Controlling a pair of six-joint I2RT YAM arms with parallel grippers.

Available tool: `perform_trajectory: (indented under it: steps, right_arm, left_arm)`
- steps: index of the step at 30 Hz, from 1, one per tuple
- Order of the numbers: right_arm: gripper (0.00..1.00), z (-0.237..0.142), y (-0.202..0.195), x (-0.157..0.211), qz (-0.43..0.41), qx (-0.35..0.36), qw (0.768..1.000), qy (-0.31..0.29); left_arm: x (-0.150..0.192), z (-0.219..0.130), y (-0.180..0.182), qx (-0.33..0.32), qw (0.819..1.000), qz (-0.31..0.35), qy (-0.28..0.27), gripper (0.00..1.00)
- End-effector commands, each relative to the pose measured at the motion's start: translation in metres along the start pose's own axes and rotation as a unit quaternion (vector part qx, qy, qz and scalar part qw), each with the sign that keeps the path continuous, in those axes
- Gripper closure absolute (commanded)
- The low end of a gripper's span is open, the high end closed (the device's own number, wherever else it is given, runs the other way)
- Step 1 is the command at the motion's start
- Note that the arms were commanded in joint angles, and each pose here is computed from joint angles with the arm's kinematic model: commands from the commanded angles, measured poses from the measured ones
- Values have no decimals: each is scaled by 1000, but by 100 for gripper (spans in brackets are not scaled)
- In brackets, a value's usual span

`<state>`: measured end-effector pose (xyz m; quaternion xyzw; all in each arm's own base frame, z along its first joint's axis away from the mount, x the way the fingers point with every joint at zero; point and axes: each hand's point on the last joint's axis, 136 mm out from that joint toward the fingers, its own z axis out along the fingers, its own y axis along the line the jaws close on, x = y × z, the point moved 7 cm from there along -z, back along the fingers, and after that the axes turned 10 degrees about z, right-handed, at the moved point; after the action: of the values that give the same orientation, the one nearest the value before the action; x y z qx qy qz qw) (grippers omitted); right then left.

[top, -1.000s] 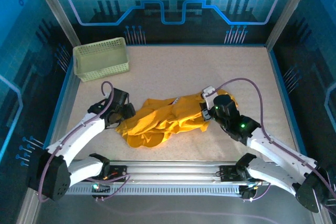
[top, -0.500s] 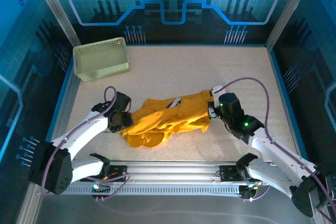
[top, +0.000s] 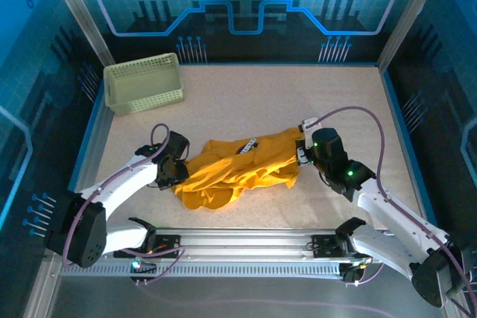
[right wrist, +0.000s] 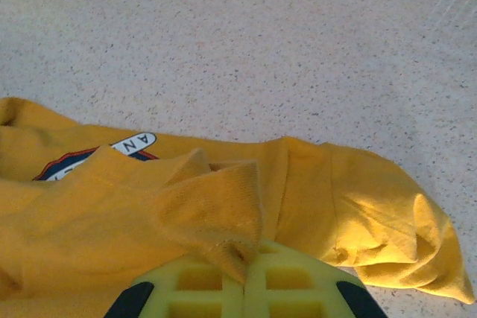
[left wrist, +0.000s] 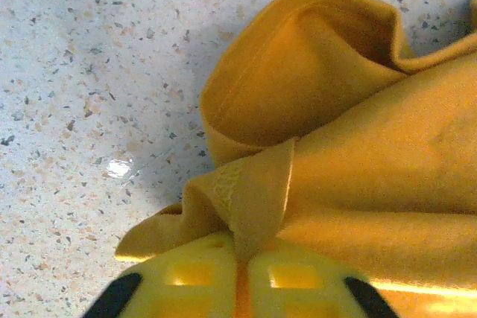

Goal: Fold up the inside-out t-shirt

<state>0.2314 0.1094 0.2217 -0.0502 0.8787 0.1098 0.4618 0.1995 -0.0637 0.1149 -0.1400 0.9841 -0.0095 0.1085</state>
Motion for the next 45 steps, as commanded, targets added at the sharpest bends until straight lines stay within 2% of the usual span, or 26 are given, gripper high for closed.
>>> perform_trajectory:
  steps: [1, 3, 5, 8, 11, 13, 18, 20, 21, 23, 27, 29, 31, 34, 36, 38, 40, 45]
  right_arm:
    - [100, -7, -8, -19, 26, 27, 999, -18]
    - [100, -11, -11, -25, 31, 34, 999, -22]
    - [100, -19, -15, -35, 34, 44, 998, -33]
    - [100, -42, -22, -63, 38, 59, 995, -67]
    - [100, -81, -32, -103, 58, 81, 988, -122]
    - [100, -112, -36, -131, 70, 76, 981, -167]
    - [100, -193, -29, -181, 67, 34, 958, -276]
    - [100, -213, -28, -186, 61, 29, 952, -299]
    - [100, -219, -29, -185, 62, 33, 951, -302]
    - [100, -216, -32, -177, 66, 44, 954, -288]
    - [100, -176, -37, -144, 72, 52, 972, -220]
    - [100, -145, -40, -124, 77, 55, 980, -173]
    - [100, -116, -44, -105, 87, 65, 985, -132]
    - [100, -85, -54, -87, 103, 96, 986, -90]
    - [100, -72, -63, -80, 117, 116, 984, -73]
    - [100, -63, -71, -78, 133, 126, 981, -59]
    - [100, -56, -77, -78, 147, 125, 980, -48]
    - [100, -52, -77, -85, 149, 103, 982, -56]
  left_arm:
    - [3, -9, 2, 7, 1000, -3, -16, 95]
    - [-4, -22, 0, 23, 999, -4, -47, 100]
    - [-15, -44, -2, 51, 994, -8, -98, 100]
    - [-39, -94, -2, 114, 971, -24, -208, 100]
    - [-63, -157, 5, 166, 927, -41, -333, 100]
    - [-78, -199, 7, 202, 891, -49, -404, 100]
    - [-91, -278, 4, 294, 812, -37, -503, 100]
    - [-92, -287, -1, 322, 794, -25, -516, 97]
    - [-94, -283, -4, 326, 797, -23, -508, 97]
    - [-100, -261, -13, 333, 818, -11, -469, 97]
    - [-114, -178, -36, 325, 887, 0, -328, 98]
    - [-117, -135, -46, 326, 910, 1, -258, 98]
    - [-119, -94, -56, 326, 926, 3, -192, 95]
    - [-121, -50, -63, 311, 942, -1, -127, 89]
    - [-123, -28, -61, 284, 954, -7, -101, 83]
    - [-125, -12, -59, 254, 964, -11, -84, 73]
    - [-125, -1, -53, 214, 974, -16, -72, 57]
    - [-116, -15, -43, 144, 982, 8, -124, 35]
